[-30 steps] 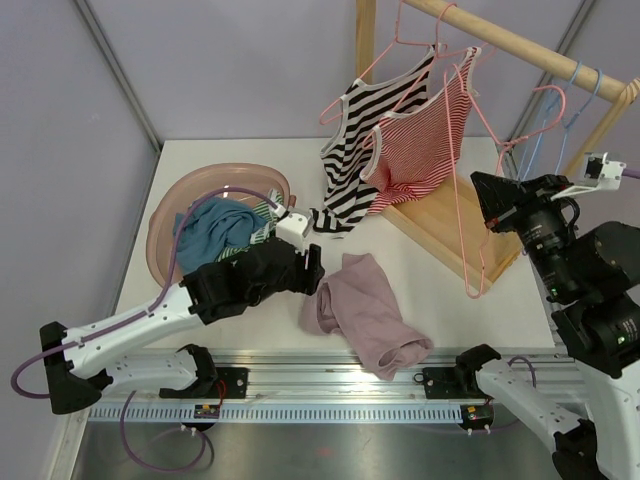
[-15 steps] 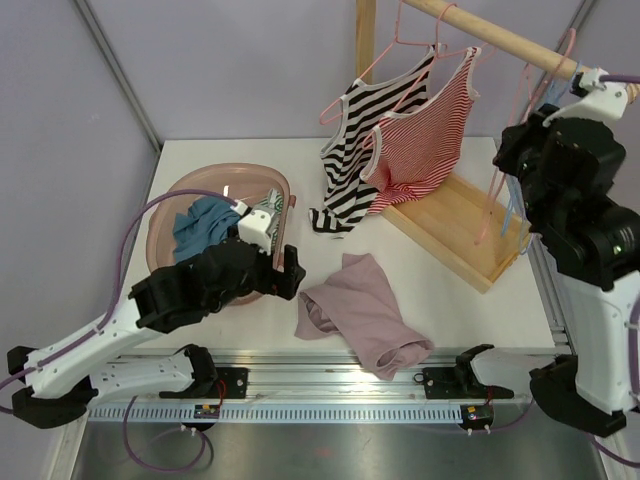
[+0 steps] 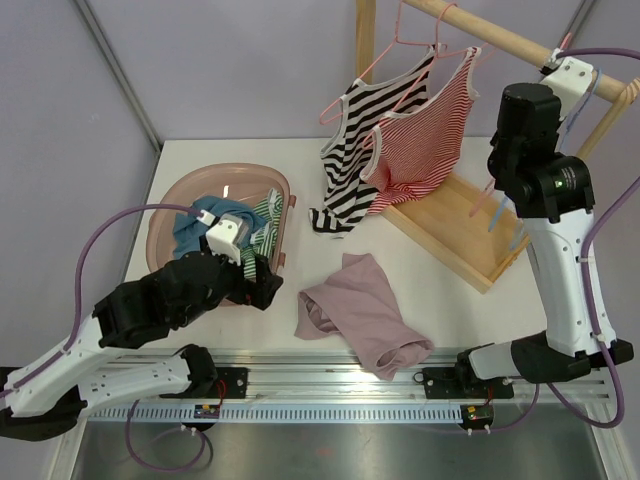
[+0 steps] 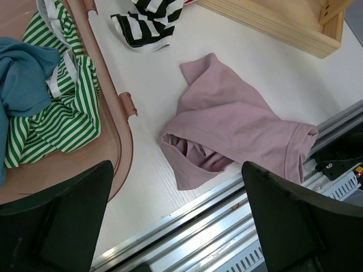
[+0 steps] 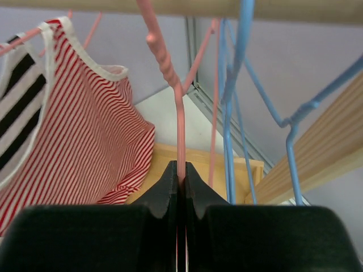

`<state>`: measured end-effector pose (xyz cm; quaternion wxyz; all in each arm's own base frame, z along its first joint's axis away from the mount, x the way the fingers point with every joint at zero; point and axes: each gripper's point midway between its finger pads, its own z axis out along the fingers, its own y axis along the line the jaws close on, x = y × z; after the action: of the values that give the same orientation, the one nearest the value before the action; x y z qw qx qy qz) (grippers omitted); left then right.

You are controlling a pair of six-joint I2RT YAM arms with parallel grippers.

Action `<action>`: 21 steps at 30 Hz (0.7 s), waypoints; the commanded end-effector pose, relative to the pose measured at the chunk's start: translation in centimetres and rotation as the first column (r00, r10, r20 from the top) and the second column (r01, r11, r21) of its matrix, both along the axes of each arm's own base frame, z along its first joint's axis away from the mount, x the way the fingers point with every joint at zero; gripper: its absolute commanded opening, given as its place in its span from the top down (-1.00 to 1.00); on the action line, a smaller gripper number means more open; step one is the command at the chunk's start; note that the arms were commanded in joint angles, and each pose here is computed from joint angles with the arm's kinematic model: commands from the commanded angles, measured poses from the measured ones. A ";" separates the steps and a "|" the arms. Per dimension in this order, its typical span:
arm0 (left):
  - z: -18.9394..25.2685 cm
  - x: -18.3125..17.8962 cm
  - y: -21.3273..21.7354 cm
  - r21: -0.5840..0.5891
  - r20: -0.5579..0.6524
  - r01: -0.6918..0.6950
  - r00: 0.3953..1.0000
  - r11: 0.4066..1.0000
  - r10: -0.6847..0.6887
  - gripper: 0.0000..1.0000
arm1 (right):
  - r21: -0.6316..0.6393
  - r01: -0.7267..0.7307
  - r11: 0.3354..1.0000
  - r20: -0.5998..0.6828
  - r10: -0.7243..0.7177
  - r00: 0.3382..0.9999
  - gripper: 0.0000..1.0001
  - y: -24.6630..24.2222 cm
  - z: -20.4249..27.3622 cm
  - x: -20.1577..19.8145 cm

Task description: Remove the tank top from the hanger

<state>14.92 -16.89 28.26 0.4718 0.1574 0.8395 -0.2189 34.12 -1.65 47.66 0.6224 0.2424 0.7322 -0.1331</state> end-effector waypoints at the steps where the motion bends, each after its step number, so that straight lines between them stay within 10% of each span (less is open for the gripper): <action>1: 0.1 0.1 0.2 -0.014 0.014 -0.010 1.000 1.000 0.010 -0.98 | 0.029 0.049 0.998 0.041 -0.050 0.998 1.00 -0.9 -0.8 0.0; 12: -1.7 0.1 -2.7 -0.048 -0.028 0.049 0.998 0.998 -0.050 -0.98 | 0.066 0.091 0.994 0.076 -0.096 0.992 0.92 -2.0 -3.1 -2.6; 15: -2.9 0.3 -4.3 -0.058 -0.042 0.073 0.996 0.996 -0.076 -0.98 | 0.080 0.034 0.996 0.100 -0.042 0.994 -0.04 -1.5 -2.3 -3.2; 21: -5.0 0.0 -8.1 -0.085 -0.084 0.148 0.984 0.985 -0.155 -0.98 | 0.125 -0.117 0.985 0.165 0.096 0.982 -0.70 0.1 0.1 -5.3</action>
<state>15.11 -21.83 21.90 0.4132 0.1922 0.8592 -0.2325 30.30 -2.60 45.46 0.6456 0.2703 0.7091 -0.0854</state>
